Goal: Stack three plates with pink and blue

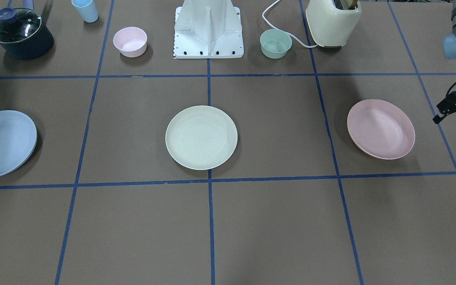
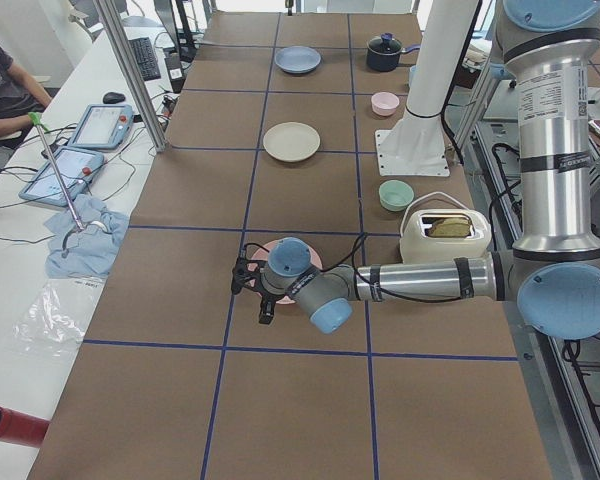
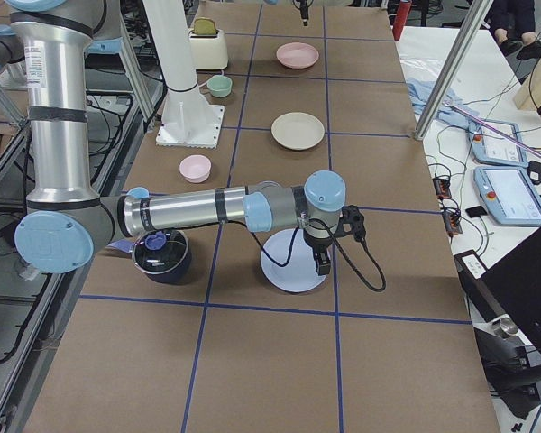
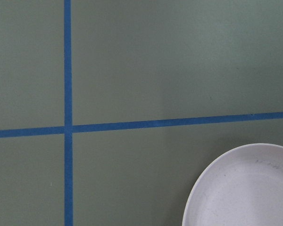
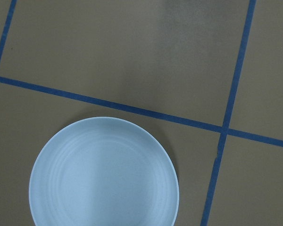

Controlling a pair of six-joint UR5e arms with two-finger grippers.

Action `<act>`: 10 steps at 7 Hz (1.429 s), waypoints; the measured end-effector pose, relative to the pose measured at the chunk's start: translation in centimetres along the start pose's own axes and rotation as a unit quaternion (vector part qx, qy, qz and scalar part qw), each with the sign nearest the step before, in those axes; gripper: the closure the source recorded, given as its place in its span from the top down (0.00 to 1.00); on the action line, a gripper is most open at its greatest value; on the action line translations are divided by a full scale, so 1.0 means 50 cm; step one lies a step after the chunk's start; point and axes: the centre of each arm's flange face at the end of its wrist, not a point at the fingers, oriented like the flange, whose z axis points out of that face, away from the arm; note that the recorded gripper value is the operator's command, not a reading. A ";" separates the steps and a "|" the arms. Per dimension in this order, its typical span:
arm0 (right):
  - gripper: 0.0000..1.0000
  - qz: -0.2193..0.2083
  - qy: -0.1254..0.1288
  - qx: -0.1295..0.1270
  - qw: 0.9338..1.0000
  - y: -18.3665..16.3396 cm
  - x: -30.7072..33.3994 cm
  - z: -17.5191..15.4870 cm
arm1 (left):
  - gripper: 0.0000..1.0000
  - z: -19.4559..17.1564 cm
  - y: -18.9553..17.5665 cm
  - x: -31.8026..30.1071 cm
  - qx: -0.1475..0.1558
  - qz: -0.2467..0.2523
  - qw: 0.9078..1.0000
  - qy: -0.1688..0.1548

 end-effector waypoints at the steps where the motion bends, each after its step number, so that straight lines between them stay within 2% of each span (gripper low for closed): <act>1: 1.00 0.000 -0.001 0.000 1.000 0.001 0.002 0.004 | 0.99 0.033 0.020 0.021 -0.002 0.002 1.000 -0.005; 2: 1.00 0.000 -0.002 -0.001 1.000 0.001 0.003 0.007 | 0.97 0.065 0.038 0.042 -0.007 0.009 1.000 -0.011; 4: 1.00 0.000 -0.004 -0.002 1.000 0.001 0.002 0.009 | 0.82 0.098 0.058 0.056 -0.018 0.016 1.000 -0.018; 6: 1.00 -0.001 -0.004 -0.002 1.000 0.001 0.001 0.011 | 0.80 0.112 0.067 0.055 -0.025 0.018 0.999 -0.020; 7: 1.00 -0.001 -0.004 -0.002 1.000 0.001 0.001 0.011 | 0.72 0.123 0.076 0.062 -0.032 0.022 0.999 -0.019; 9: 1.00 -0.001 -0.004 -0.002 1.000 0.000 0.001 0.011 | 0.09 0.145 0.095 0.080 -0.047 0.032 0.998 -0.016; 10: 1.00 -0.001 -0.004 -0.002 1.000 -0.001 0.000 0.011 | 0.00 0.149 0.099 0.082 -0.051 0.035 0.998 -0.016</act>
